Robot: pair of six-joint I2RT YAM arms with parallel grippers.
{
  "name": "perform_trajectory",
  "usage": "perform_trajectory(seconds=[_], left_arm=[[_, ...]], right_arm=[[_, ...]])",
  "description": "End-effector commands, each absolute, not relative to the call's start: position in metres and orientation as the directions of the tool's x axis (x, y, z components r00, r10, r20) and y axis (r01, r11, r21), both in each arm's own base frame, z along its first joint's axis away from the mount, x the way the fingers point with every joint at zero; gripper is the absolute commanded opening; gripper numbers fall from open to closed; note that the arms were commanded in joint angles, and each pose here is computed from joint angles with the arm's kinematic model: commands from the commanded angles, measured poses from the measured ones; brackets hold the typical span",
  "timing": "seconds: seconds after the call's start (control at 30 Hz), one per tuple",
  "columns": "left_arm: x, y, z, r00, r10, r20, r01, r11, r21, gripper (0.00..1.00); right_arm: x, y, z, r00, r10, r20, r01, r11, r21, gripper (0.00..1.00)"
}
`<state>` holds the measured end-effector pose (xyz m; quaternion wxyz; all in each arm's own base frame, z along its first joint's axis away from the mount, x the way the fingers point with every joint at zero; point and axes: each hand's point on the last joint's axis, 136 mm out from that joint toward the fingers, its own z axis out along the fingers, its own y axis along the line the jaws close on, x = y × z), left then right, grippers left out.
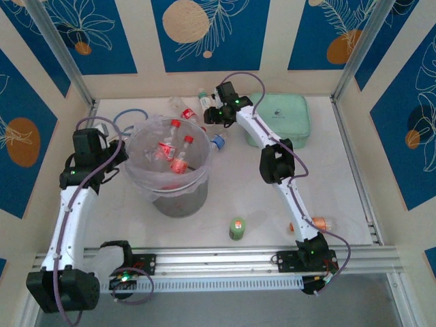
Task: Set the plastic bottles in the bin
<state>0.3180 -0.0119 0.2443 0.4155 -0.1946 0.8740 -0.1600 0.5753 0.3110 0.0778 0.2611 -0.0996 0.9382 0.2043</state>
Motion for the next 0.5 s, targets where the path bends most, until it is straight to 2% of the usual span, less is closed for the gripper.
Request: perform_trajectory(seconds=[0.0,0.1,0.2,0.33,0.47], left_arm=[[0.317,-0.032,0.227,-0.639,-0.461,-0.616,-0.18,0.868,-0.463,0.23],[0.321,-0.039,0.229,-0.639,-0.462,-0.615,-0.166,0.864,-0.476,0.25],[0.323,-0.044,0.238,-0.635,-0.457,-0.624,-0.143,0.862,-0.486,0.32],[0.322,-0.043,0.256,-0.607,-0.453,-0.652,-0.12,0.864,-0.489,0.41],[0.321,-0.042,0.271,-0.589,-0.444,-0.675,-0.108,0.871,-0.479,0.5]], right_arm=[[0.578,0.306,0.107,-0.816,-0.079,-0.572,-0.311,0.895,0.321,0.51],[0.576,0.303,0.14,-0.785,-0.089,-0.613,-0.339,0.89,0.305,0.44],[0.571,0.294,0.179,-0.748,-0.087,-0.658,-0.362,0.885,0.294,0.38],[0.562,0.285,0.217,-0.711,-0.057,-0.701,-0.379,0.87,0.314,0.37],[0.553,0.278,0.211,-0.758,-0.034,-0.651,-0.342,0.871,0.353,0.39]])
